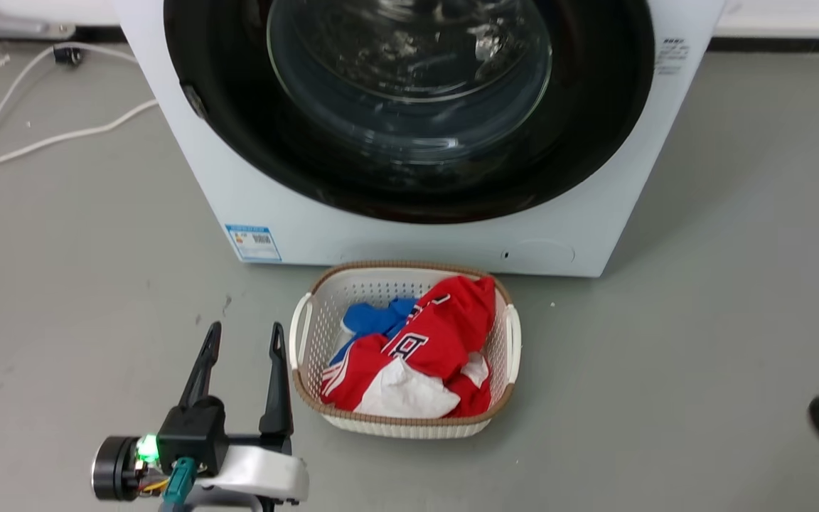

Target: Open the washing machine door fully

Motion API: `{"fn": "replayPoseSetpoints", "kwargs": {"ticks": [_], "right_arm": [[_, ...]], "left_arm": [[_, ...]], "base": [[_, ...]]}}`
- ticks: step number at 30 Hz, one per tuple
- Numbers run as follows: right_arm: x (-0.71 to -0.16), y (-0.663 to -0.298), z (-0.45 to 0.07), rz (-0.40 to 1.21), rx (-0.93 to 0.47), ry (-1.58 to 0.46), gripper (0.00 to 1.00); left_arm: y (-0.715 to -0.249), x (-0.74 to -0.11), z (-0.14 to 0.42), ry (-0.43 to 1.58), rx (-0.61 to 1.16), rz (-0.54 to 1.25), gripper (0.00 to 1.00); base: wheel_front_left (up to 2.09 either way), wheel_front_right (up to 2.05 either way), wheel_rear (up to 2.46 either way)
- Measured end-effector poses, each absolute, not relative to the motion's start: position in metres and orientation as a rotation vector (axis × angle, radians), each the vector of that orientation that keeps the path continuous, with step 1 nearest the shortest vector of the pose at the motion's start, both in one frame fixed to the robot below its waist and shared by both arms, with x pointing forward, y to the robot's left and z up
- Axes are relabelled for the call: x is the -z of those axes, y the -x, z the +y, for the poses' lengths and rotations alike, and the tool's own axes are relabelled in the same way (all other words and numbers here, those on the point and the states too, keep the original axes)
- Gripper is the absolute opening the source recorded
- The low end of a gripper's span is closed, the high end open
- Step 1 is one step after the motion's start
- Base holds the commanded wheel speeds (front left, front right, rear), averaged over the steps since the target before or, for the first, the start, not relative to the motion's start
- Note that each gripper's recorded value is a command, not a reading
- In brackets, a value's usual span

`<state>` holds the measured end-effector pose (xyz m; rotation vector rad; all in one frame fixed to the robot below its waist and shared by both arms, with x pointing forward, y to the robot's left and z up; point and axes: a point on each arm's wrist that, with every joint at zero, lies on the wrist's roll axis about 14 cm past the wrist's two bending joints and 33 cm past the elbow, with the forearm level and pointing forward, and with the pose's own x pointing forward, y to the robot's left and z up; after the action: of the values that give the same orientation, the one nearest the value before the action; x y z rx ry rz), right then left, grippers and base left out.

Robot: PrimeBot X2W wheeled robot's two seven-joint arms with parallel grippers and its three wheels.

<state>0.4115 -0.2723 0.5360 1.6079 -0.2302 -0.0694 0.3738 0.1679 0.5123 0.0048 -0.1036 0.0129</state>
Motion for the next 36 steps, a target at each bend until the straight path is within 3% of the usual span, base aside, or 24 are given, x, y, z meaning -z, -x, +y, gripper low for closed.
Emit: {"fn": "replayPoseSetpoints", "kwargs": {"ticks": [12,21,36], "right_arm": [[-0.573,-0.539,-0.292,-0.207,-0.058,-1.497,0.0],[-0.566,-0.625,-0.247,-0.014,-0.198,-1.342,0.0],[-0.518,-0.68,-0.163,0.275,-0.373,-1.155,0.0]], "left_arm": [[-0.415,-0.499,0.172,-0.019,-0.026,-0.082,1.0],[-0.434,-0.473,0.18,-0.022,-0.056,-0.025,1.0],[-0.446,-0.441,0.195,-0.04,-0.1,0.049,1.0]], "base": [[0.0,0.0,0.0],[0.0,0.0,0.0],[0.0,0.0,0.0]]}}
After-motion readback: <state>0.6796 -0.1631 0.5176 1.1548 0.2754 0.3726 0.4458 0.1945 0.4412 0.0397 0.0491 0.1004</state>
